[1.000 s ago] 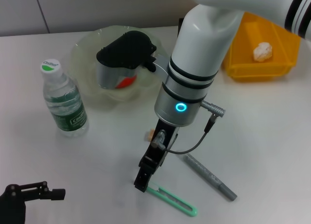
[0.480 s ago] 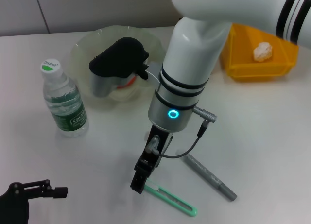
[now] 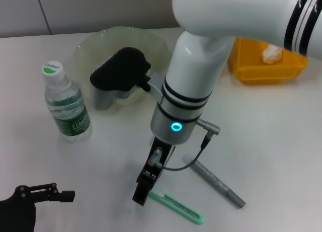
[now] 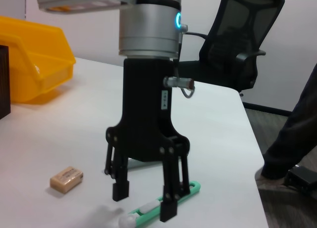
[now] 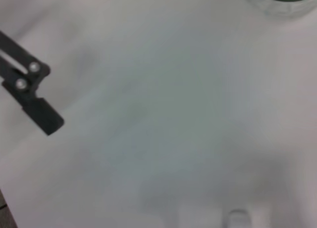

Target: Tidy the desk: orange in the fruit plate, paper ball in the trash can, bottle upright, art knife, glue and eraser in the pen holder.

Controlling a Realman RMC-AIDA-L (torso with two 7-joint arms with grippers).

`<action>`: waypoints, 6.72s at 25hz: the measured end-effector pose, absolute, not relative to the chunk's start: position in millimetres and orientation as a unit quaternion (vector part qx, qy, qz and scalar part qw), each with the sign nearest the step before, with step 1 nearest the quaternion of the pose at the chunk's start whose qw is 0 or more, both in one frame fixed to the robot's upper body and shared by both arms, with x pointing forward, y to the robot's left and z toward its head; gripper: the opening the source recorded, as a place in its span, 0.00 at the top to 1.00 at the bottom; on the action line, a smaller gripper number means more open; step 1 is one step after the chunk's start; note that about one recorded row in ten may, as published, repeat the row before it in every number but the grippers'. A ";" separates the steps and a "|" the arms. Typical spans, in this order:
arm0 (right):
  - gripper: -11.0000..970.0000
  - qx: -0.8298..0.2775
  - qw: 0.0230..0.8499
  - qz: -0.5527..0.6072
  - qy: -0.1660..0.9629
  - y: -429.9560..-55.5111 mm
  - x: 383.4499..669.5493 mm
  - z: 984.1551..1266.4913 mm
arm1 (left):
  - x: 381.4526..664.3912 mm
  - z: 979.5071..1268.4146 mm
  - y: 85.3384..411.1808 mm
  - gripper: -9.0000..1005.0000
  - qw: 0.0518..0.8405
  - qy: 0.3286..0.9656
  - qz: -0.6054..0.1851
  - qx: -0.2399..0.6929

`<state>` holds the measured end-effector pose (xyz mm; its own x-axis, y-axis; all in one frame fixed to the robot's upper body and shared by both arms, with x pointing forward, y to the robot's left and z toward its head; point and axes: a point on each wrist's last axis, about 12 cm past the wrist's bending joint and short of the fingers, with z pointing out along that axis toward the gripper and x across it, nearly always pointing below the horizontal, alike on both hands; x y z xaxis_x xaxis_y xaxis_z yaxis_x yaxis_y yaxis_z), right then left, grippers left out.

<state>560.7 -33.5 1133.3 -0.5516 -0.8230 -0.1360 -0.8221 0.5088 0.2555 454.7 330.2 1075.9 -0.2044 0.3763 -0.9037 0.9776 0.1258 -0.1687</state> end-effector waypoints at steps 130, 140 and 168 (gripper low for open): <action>0.80 0.361 -0.623 -0.204 -0.664 -262.0 667.5 1164.5 | 483.8 1073.2 298.0 0.16 0.449 0.628 -0.403 0.491; 0.77 0.339 -0.608 -0.199 -0.689 -256.7 665.8 1147.0 | 482.0 1072.7 298.4 0.16 0.447 0.629 -0.406 0.490; 0.62 0.296 -0.627 -0.179 -0.698 -259.2 661.9 1136.1 | 487.1 1073.8 294.5 0.16 0.447 0.626 -0.407 0.492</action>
